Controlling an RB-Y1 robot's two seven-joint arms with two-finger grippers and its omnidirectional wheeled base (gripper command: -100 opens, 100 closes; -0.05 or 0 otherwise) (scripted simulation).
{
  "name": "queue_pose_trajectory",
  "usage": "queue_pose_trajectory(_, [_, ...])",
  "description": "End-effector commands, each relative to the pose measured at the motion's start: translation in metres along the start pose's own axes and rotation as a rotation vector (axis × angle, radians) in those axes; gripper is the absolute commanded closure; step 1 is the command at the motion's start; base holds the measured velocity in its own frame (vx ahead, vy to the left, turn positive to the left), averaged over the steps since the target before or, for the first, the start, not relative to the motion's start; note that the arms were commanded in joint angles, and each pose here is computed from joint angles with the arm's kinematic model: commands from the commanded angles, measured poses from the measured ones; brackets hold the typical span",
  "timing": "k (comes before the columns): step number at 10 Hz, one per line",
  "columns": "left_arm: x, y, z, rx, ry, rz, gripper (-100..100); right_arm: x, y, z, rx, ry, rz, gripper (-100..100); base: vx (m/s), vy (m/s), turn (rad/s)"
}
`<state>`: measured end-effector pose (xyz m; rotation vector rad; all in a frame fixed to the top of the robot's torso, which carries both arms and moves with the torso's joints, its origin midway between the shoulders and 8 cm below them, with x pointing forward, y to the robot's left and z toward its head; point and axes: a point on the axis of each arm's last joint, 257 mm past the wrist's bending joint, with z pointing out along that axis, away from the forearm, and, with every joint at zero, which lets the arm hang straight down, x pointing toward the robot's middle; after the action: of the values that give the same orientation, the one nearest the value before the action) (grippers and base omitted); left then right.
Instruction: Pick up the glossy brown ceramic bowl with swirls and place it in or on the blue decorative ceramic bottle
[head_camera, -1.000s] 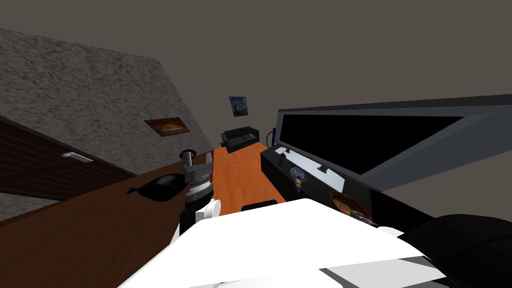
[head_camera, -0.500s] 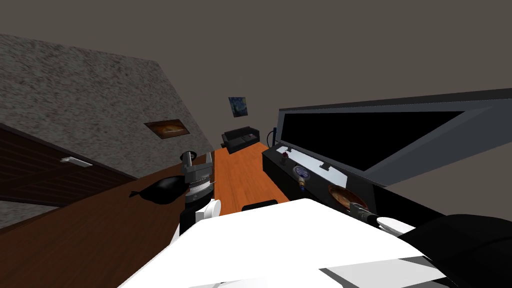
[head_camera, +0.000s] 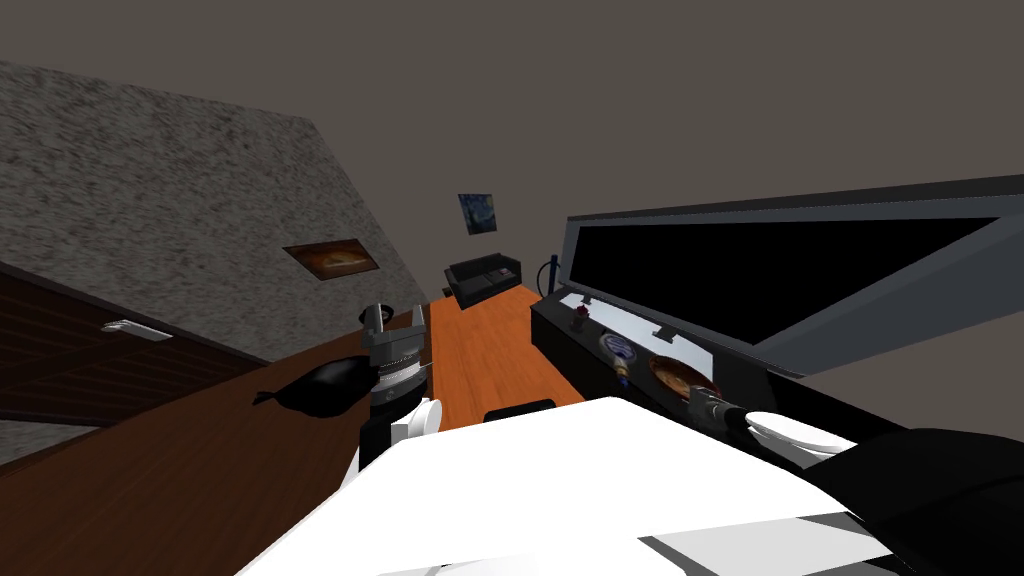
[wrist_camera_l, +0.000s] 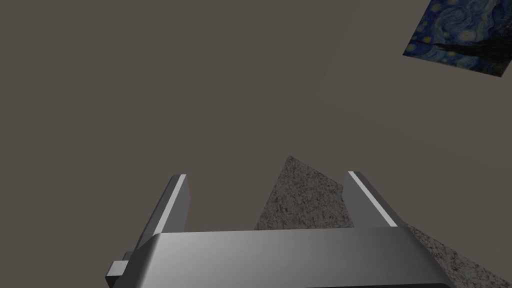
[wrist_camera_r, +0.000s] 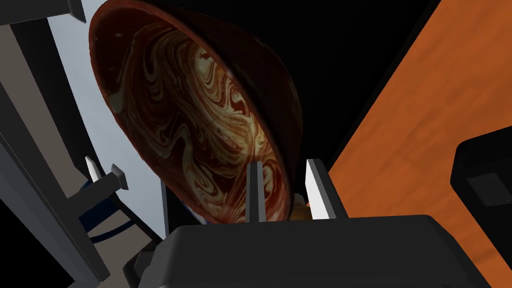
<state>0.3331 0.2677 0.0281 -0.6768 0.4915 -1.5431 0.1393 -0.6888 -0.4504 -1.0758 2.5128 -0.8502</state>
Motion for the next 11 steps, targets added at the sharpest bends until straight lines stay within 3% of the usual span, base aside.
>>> queue_pose_trajectory(1, [0.000,0.000,0.000,0.000,0.000,0.000,0,-0.022,-0.021,-0.001,0.014,-0.048,0.047,100,0.143,0.187,-0.073])
queue_pose_trajectory(8, [0.000,0.000,0.000,0.000,0.000,0.000,0,-0.077,-0.077,-0.015,0.016,-0.188,0.161,100,0.104,0.207,-0.022])
queue_pose_trajectory(11, [0.000,0.000,0.000,0.000,0.000,0.000,0,-0.076,-0.093,-0.024,0.001,-0.201,0.152,100,0.111,0.144,0.002])
